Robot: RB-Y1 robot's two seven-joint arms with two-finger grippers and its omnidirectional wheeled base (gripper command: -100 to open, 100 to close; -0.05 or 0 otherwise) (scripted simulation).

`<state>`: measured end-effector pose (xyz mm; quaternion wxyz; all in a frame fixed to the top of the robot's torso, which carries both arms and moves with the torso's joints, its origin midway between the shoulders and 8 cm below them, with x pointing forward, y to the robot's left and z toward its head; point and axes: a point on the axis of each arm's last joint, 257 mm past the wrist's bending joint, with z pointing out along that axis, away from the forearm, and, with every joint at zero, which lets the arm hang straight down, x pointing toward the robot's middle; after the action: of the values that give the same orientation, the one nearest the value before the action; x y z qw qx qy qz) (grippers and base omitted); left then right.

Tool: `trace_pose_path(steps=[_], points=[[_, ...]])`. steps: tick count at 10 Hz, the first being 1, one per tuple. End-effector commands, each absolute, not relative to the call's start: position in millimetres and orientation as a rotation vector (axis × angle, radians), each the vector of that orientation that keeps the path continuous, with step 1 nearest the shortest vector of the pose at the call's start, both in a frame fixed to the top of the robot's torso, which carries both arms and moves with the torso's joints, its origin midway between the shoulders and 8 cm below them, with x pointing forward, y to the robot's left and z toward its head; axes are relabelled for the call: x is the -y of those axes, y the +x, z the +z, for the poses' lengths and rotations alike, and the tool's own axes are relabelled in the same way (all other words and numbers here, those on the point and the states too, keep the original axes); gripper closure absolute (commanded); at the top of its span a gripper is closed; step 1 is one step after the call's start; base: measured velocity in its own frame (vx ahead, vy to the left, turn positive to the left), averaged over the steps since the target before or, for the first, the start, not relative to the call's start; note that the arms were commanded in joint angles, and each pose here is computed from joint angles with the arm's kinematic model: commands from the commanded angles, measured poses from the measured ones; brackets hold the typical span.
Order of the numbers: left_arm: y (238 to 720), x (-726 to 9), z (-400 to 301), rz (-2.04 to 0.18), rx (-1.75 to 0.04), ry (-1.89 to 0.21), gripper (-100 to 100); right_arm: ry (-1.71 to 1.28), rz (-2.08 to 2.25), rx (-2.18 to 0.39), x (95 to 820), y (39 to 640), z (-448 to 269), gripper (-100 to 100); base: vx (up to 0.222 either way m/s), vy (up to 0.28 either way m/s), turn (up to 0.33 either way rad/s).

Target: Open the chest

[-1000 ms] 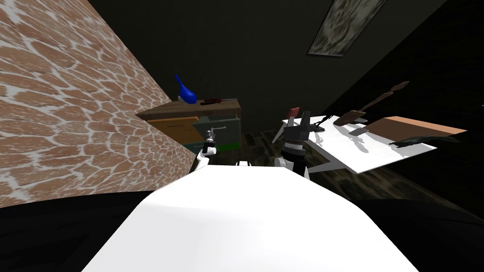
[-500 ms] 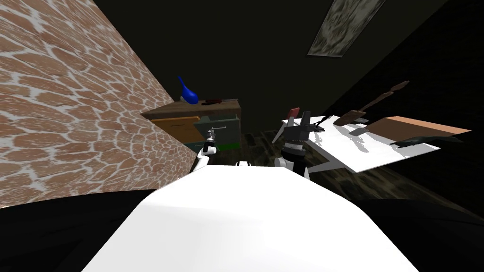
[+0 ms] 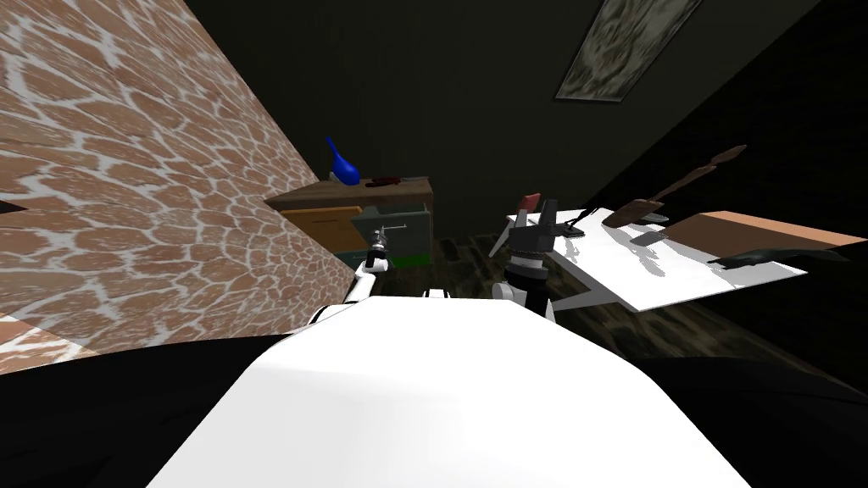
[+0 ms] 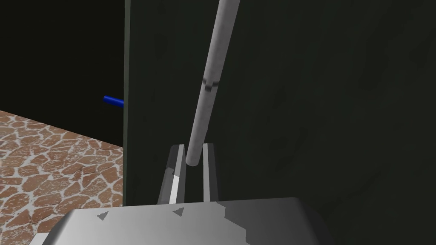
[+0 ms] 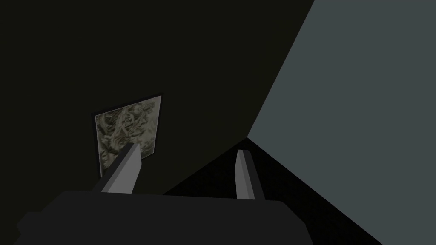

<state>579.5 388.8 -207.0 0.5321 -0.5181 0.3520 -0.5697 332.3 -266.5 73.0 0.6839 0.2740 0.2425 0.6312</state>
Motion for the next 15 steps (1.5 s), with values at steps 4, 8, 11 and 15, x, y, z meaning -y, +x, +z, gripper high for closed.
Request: trace_pose_path(steps=[4,8,11,15], points=[[615.7,-385.6,-202.5,-1.372,-0.88,-1.253,100,0.614,1.415,-0.544,266.5,332.3,73.0,0,-0.074,-0.05,0.075],[633.7,-395.1,-199.2,-1.361,-0.897,-1.264,100,0.614,1.415,-0.544,266.5,332.3,73.0,0,-0.061,-0.04,0.063],[641.6,-355.6,-187.4,-1.394,-0.924,-1.242,-100,0.614,1.414,-0.544,266.6,332.3,72.9,0,0.027,0.042,0.153],[647.4,-315.1,-179.0,-1.424,-0.957,-1.231,-100,0.614,1.415,-0.544,266.6,332.3,72.9,0,0.025,0.036,0.102]])
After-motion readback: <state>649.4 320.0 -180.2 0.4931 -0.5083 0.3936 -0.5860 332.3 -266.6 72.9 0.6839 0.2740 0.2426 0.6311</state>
